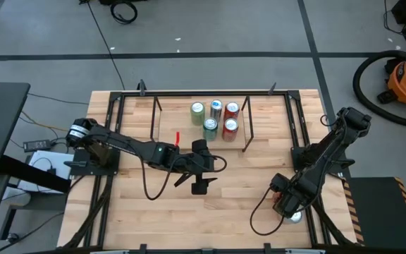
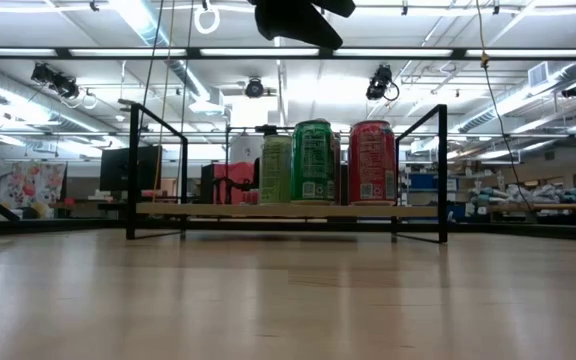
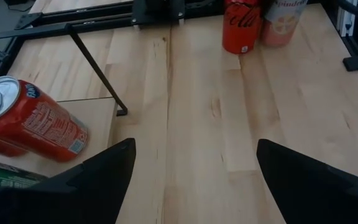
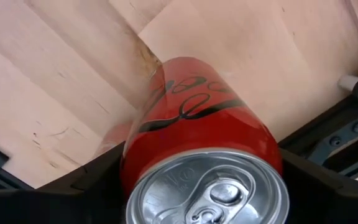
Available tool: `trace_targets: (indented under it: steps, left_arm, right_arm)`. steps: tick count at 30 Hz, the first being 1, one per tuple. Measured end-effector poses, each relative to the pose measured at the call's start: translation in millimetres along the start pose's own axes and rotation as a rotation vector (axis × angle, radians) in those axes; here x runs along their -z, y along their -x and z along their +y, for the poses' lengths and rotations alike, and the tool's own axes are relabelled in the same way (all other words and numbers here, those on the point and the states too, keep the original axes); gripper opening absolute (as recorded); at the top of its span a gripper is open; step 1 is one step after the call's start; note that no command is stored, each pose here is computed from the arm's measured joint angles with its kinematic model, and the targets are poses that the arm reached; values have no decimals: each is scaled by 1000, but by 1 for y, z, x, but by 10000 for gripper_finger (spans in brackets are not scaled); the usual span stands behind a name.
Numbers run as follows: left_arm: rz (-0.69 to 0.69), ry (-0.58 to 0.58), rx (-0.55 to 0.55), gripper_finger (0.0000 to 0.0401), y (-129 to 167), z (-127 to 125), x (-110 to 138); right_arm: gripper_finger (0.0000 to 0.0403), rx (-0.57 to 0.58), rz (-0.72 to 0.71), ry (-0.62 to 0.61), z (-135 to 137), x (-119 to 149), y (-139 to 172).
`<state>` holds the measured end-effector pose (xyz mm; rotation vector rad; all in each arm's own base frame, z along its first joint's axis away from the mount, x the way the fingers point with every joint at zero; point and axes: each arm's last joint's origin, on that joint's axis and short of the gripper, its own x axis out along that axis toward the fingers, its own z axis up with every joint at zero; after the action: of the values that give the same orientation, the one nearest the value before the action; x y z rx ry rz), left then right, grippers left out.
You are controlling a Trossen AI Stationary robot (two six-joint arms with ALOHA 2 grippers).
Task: Place canned beverage on shelf
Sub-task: Put the red-black soda can on the shelf
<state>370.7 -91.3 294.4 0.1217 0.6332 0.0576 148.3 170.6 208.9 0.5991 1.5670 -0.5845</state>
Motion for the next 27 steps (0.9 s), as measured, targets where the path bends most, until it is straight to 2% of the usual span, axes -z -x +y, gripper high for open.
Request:
trace_targets:
  steps: [14,21,27]
  left_arm:
    - [84,-29,17,347,4,-11,10]
    - [126,-25,-33,347,4,-9,14]
    - [240,-23,-83,347,7,-6,26]
  right_arm:
    - [342,-50,-91,33,2,-43,4]
    - [347,-139,-130,76,5,-73,6]
    - [346,-163,-190,112,3,-96,8]
